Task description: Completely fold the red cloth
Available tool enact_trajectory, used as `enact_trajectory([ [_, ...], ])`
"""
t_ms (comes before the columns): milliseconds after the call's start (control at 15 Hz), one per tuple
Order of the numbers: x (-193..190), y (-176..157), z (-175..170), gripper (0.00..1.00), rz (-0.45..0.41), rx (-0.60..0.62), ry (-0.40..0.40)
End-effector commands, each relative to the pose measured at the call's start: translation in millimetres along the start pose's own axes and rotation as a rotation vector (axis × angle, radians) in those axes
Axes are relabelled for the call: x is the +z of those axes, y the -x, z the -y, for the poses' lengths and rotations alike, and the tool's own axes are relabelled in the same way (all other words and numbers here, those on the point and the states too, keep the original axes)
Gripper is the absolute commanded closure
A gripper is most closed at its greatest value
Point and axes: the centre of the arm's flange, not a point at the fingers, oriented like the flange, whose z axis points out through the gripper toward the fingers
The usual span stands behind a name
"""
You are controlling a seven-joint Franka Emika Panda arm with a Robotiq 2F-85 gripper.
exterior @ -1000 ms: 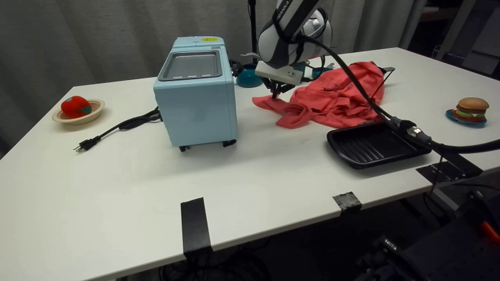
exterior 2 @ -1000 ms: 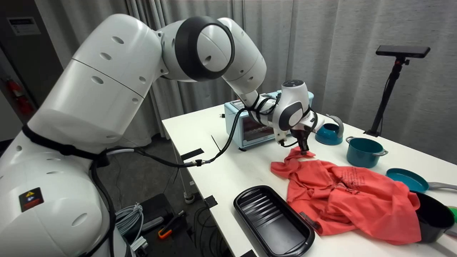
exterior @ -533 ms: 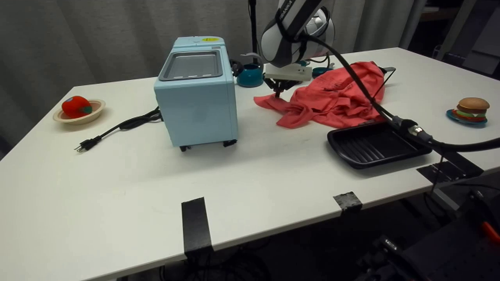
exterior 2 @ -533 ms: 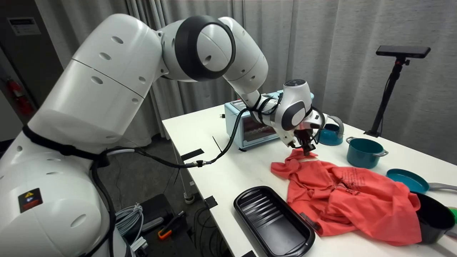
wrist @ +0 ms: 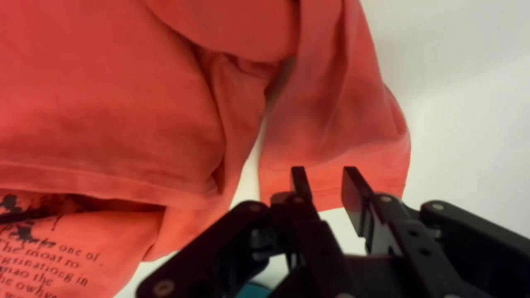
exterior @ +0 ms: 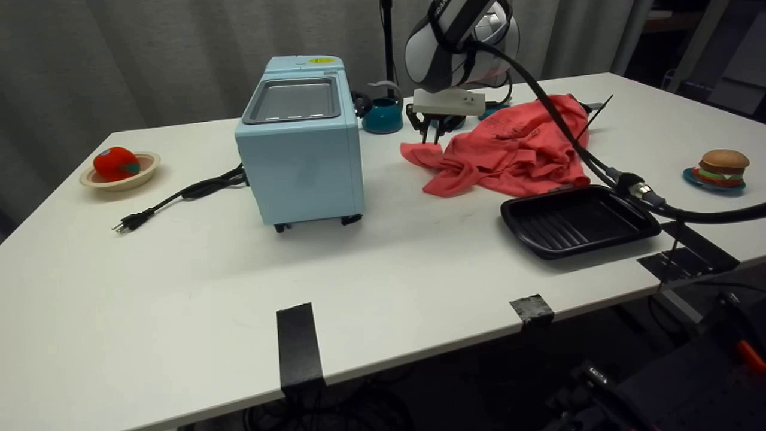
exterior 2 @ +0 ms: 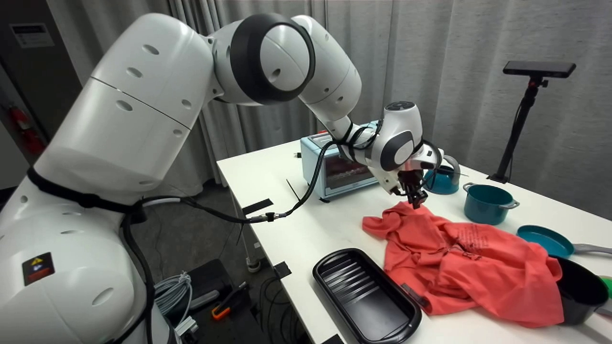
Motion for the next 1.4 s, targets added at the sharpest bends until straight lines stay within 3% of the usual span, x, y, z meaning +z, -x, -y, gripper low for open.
enact_trajectory([
  [0,-0.3,-0.4,-0.3,0.71,-0.001,0.000,0.000],
  [333,-0.7,-0.9,-0.4,0.71,-0.002,0.001,0.000],
  [400,-0.7,-0.9,-0.4,0.46,-0.002,0.001,0.000],
  [467,-0.5,-1.2,-1.1,0.45,0.005,-0.016,-0.004],
  [867,1.1,2.7,3.0,0.02,0.053,-0.059,-0.055],
  [1067,2.6,5.1,7.1,0.00,0.060,-0.064,-0.095],
  [1333,1.7,6.2,6.7,0.23,0.075,-0.049,-0.085],
])
